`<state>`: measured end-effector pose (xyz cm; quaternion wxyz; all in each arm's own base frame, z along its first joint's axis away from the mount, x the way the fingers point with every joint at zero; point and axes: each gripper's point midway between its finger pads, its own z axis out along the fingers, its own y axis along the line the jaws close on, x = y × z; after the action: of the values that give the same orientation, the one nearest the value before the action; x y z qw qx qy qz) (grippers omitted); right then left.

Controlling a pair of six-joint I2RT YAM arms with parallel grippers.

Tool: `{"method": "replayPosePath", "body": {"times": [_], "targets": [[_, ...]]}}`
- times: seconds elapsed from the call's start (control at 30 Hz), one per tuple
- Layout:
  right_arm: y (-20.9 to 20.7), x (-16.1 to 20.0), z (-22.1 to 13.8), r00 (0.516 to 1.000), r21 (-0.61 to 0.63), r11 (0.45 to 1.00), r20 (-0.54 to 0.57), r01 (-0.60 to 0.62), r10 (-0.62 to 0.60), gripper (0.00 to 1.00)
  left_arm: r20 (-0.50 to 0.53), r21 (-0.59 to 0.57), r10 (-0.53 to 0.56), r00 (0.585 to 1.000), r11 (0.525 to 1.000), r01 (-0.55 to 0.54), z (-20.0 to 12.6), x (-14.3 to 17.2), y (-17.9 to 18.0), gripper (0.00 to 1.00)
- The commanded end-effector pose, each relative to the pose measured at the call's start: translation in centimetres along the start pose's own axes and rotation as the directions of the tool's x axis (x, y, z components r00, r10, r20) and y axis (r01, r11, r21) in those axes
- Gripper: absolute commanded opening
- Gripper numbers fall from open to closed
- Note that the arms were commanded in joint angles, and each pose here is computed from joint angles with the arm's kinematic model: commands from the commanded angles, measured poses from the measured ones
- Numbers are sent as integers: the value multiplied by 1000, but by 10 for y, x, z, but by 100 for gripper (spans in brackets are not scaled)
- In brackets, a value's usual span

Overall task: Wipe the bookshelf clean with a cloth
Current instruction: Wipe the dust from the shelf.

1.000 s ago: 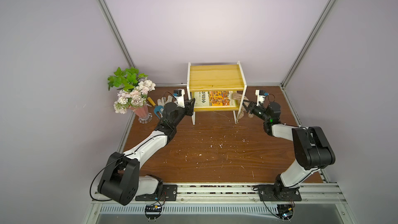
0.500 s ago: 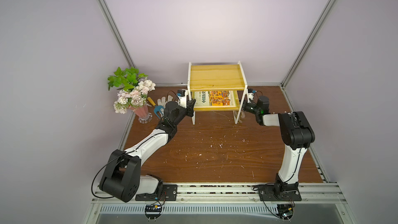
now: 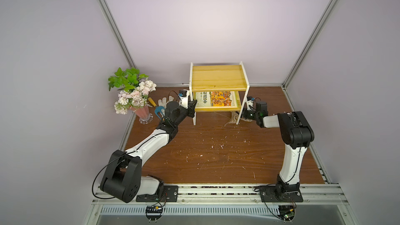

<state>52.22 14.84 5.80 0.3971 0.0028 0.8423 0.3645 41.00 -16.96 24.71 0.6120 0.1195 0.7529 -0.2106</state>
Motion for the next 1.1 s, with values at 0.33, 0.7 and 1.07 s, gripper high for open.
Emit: {"method": "replayPosePath", "body": {"times": [0.33,0.7,1.07], "targets": [[10,-178,-40,878,94,993,479,-75,20,0,-68,-6,14,998,1000,-15,8,12,4,0],[-16,-87,8,989,-19,996,122,89,-86,0,-50,11,-7,999,1000,8,8,8,2,10],[-37,-37,-197,914,549,832,294,79,-281,0,-6,-31,-58,998,998,58,-50,3,-1,65]]}}
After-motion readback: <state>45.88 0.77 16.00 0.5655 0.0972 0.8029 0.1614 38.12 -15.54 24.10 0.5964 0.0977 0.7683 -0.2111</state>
